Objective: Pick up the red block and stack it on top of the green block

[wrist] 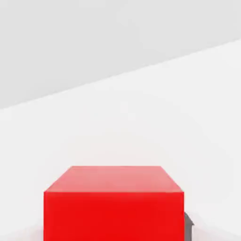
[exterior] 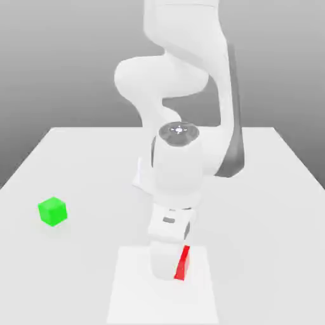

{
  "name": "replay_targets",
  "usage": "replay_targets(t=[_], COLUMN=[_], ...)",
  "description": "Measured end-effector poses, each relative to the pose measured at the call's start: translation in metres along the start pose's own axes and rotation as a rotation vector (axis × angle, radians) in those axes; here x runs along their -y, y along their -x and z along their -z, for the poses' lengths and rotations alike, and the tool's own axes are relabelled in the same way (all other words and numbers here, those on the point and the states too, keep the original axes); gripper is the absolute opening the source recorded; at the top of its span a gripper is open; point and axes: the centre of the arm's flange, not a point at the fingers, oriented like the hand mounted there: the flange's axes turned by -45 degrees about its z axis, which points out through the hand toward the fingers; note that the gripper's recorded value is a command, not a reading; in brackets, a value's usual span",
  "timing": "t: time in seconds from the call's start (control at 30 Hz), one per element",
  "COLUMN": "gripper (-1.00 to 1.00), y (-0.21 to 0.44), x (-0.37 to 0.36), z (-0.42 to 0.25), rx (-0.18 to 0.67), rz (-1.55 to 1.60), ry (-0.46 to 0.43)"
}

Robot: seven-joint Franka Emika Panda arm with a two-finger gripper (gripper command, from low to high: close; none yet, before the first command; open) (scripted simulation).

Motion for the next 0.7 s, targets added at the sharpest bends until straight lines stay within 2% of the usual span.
replay_targets(t=[0.63,0.7], gripper=[-1.00,-1.00], y=[0.001,0.026], x=[0.000,-0.007], z=[0.067,0.072], rx=[-0.001,-0.010], rz=[-0.002,-0.079], ry=[0.000,-0.013])
